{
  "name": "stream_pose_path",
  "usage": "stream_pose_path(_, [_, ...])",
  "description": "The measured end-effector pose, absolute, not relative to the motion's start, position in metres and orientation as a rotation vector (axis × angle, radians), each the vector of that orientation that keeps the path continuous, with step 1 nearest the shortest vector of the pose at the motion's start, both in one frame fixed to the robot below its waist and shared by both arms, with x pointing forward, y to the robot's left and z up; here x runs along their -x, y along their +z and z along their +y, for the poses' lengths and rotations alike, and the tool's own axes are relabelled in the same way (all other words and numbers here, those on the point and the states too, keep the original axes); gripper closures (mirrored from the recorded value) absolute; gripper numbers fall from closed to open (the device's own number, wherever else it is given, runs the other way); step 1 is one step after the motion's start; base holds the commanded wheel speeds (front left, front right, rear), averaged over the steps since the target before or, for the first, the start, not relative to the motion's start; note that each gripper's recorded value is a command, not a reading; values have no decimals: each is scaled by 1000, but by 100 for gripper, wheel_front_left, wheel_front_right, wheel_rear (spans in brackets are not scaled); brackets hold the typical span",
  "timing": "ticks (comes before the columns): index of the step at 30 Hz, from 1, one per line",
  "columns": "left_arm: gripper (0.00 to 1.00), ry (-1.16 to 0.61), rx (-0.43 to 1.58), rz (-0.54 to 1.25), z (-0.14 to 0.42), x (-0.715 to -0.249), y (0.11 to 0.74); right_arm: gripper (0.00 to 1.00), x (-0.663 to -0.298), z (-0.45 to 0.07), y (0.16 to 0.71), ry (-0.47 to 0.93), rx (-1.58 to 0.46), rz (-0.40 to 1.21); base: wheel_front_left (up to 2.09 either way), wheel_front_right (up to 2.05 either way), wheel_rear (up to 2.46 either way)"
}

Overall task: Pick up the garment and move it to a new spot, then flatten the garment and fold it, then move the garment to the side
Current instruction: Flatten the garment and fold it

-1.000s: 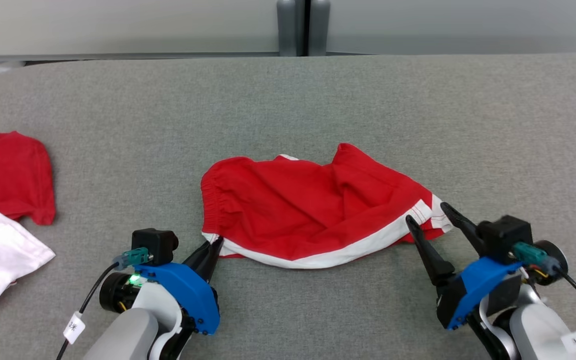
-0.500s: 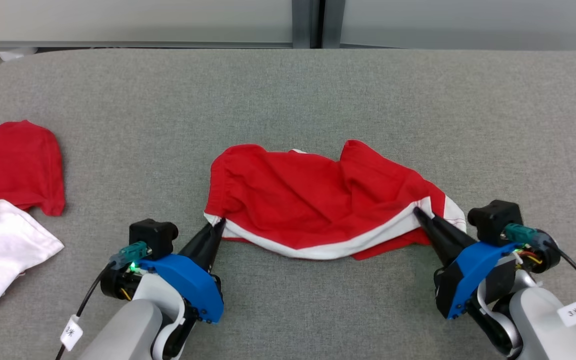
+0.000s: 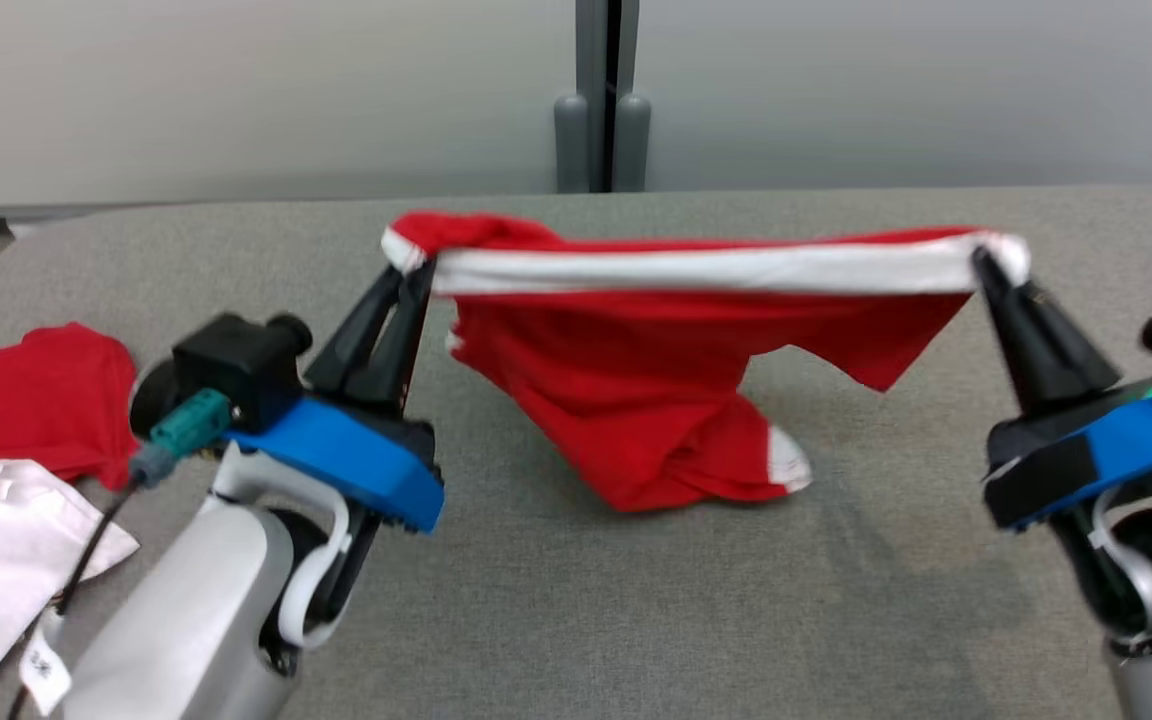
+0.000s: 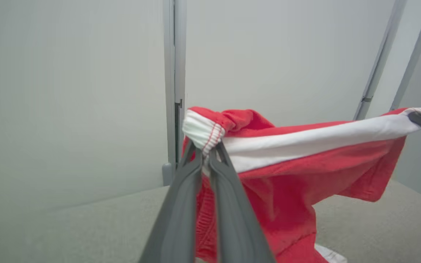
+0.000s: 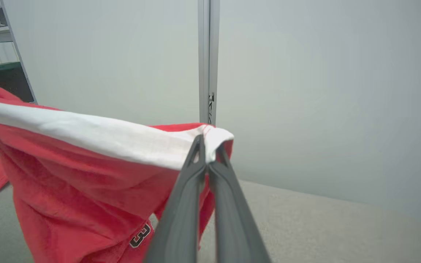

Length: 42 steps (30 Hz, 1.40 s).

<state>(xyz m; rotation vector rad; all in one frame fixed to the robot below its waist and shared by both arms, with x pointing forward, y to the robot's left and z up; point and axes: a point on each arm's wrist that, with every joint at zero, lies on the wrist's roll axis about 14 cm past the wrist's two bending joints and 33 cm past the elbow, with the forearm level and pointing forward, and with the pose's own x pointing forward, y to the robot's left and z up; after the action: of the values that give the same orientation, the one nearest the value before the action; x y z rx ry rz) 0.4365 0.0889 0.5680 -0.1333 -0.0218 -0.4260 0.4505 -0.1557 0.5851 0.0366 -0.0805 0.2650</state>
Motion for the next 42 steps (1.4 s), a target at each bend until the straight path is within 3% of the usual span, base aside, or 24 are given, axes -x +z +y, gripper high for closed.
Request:
stream_pose_path(7, [100, -502, 73, -276, 70, -432, 675, 100, -435, -186, 683, 176, 6, -321, 0, 0, 0])
stream_pose_path(14, [100, -530, 88, -292, 61, -444, 695, 100, -437, -196, 698, 147, 10, -334, 0, 0, 0])
stream_pose_path(22, [100, -524, 149, -173, 55, -510, 658, 100, -492, -201, 690, 139, -12, -295, 0, 0, 0])
stream_pose_path(32, [100, -387, 201, -274, 71, -597, 661, 100, -571, -176, 725, 173, -101, -401, 0, 0, 0])
stream_pose_path(37, [100, -312, 242, -167, 81, -608, 619, 100, -590, -157, 689, 190, -131, -320, 0, 0, 0])
stream_pose_path(42, [100, -231, 299, 76, 95, -590, 525, 100, -587, -134, 587, 211, -176, -78, 0, 0, 0])
